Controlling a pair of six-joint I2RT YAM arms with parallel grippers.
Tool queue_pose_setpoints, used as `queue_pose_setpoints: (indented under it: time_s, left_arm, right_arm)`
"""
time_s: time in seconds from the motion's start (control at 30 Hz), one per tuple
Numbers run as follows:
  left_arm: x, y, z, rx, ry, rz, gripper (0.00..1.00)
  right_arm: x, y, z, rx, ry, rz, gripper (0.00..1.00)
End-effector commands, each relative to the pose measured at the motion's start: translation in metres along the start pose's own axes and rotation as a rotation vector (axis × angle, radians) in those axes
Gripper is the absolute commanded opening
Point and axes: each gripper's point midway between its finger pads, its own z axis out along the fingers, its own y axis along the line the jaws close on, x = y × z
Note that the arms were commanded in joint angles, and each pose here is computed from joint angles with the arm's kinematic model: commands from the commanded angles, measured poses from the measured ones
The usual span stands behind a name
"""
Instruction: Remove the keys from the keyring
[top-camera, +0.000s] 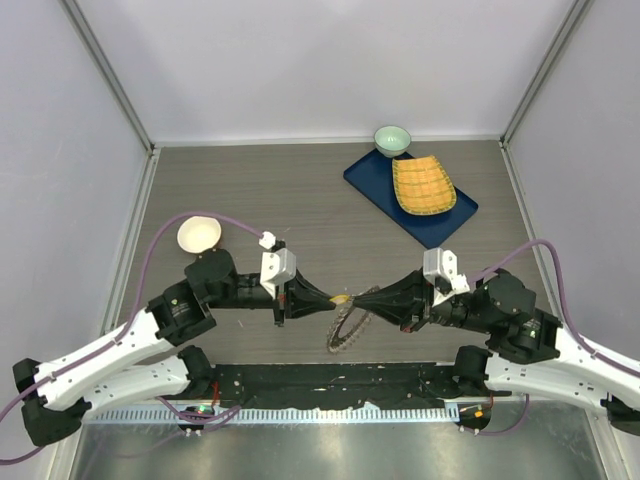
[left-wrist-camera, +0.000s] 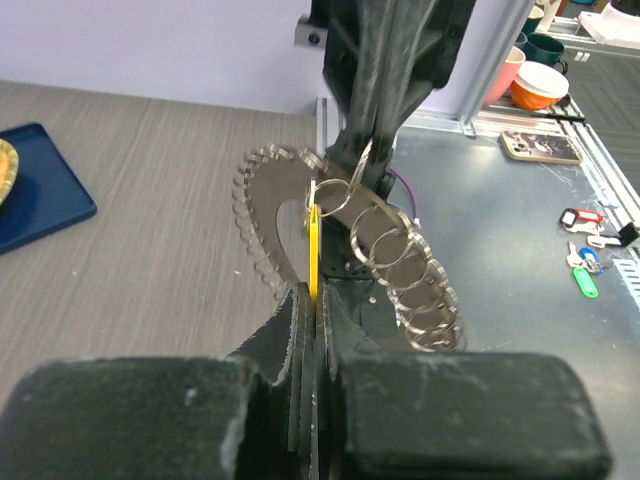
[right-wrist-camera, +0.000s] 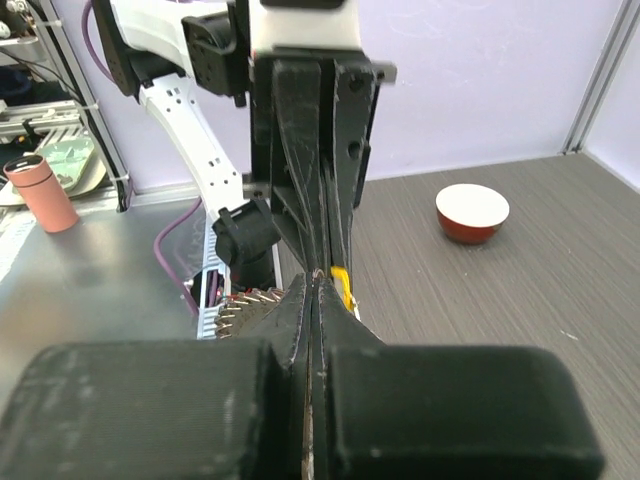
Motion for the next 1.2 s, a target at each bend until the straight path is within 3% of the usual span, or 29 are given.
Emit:
queue_pose_setpoints:
  time_s: [0.0, 0.13, 0.33, 0.4, 0.43, 0.53, 0.8, 1.17]
  left_arm:
    - [0.001, 0.001, 0.005, 0.0, -0.018, -0.068, 0.0]
    - [0.01, -0.006, 0.007, 0.049, -0.017, -0.088, 0.0]
    - [0.008, -0.011, 0.012, 0.094, -0.061, -0.117, 0.01]
    - [0.005, -0.011, 0.013, 0.094, -0.068, -0.117, 0.23]
    - [0.009, -0.009, 0.013, 0.077, -0.046, -0.124, 0.45]
    - [0.006, 0.001, 0.006, 0.005, -0.031, -0.068, 0.57]
    - [-0.031, 0.025, -0.023, -0.21, -0.112, 0.069, 0.63]
    - [-0.051, 0.012, -0.01, -0.109, -0.079, 0.067, 0.53]
  right_arm:
    - [-0.06, 0.004, -0.004, -0.007, -0.228, -0.049, 0.01]
    - [-0.07, -0.006, -0.009, 0.054, -0.304, -0.038, 0.01]
    - [-0.063, -0.017, -0.003, 0.105, -0.319, -0.001, 0.01]
    - [-0.057, -0.02, -0.002, 0.12, -0.328, 0.027, 0.01]
    - [-0.06, -0.019, -0.003, 0.118, -0.351, 0.034, 0.01]
    - [-0.057, -0.019, -0.004, 0.114, -0.369, 0.063, 0.01]
    - [-0.042, -0.017, -0.003, 0.103, -0.345, 0.112, 0.01]
    - [-0.037, -0.01, 0.013, 0.052, -0.327, 0.149, 0.01]
